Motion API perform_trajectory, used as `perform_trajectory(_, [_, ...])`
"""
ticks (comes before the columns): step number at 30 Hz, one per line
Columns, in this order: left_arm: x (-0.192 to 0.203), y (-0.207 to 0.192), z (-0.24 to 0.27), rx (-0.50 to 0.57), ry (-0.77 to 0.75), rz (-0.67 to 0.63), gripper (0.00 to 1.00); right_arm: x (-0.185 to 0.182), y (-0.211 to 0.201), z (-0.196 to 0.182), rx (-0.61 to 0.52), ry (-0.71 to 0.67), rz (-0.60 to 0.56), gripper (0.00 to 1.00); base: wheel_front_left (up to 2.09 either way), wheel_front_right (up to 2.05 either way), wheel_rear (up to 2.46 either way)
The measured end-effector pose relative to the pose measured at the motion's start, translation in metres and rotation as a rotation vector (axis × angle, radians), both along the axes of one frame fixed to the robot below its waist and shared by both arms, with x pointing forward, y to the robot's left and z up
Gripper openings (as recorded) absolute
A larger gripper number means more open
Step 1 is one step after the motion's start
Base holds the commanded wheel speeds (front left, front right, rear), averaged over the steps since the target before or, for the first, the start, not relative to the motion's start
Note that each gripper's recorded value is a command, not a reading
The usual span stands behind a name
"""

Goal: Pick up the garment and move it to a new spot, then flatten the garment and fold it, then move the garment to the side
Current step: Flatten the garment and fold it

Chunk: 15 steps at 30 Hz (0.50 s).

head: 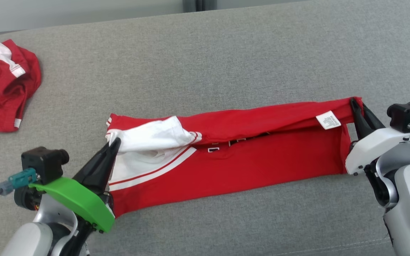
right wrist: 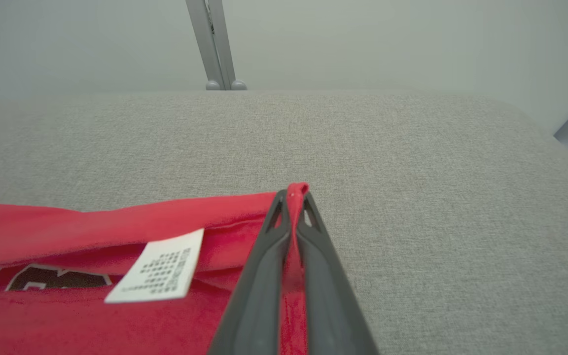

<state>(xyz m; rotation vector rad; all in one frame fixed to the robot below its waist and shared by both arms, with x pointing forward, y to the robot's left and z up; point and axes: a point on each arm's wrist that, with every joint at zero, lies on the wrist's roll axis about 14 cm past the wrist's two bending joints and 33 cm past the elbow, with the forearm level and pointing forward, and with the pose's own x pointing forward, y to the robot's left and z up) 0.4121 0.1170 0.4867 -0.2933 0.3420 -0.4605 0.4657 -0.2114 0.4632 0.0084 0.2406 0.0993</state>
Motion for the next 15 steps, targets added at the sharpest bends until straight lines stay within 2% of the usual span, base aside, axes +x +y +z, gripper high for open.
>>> perform_trajectory(1, [-0.005,0.001,-0.002,-0.009,0.006,0.012,0.00,-0.002,0.002,0.000,0.008,0.000,-0.002,0.00,0.00,0.00,0.00])
perform_trajectory(2, [-0.008,0.001,-0.004,-0.018,0.011,0.023,0.00,-0.004,0.003,0.000,0.011,-0.001,-0.003,0.12,0.00,0.00,0.00])
perform_trajectory(3, [-0.010,0.002,-0.006,-0.028,0.010,0.042,0.10,-0.006,0.004,0.000,0.013,-0.002,-0.006,0.32,0.00,0.00,0.00])
perform_trajectory(4, [-0.011,0.005,-0.006,-0.033,0.003,0.063,0.41,-0.009,0.002,-0.001,0.013,0.000,-0.014,0.58,0.00,0.00,0.00])
perform_trajectory(5, [-0.011,0.008,-0.007,-0.038,-0.008,0.089,0.95,-0.012,0.002,-0.003,0.016,0.004,-0.021,1.00,0.00,0.00,0.00])
perform_trajectory(6, [-0.012,0.010,-0.008,-0.042,-0.011,0.106,1.00,-0.014,0.002,-0.004,0.022,0.007,-0.027,1.00,0.00,0.00,0.00])
perform_trajectory(11, [-0.018,0.020,-0.013,-0.077,-0.042,0.206,1.00,-0.030,-0.003,-0.008,0.072,-0.007,-0.089,1.00,0.00,0.00,0.00])
perform_trajectory(15, [-0.023,0.032,-0.012,-0.064,-0.086,0.283,1.00,-0.040,-0.019,-0.004,0.081,-0.040,-0.155,1.00,0.00,0.00,0.00])
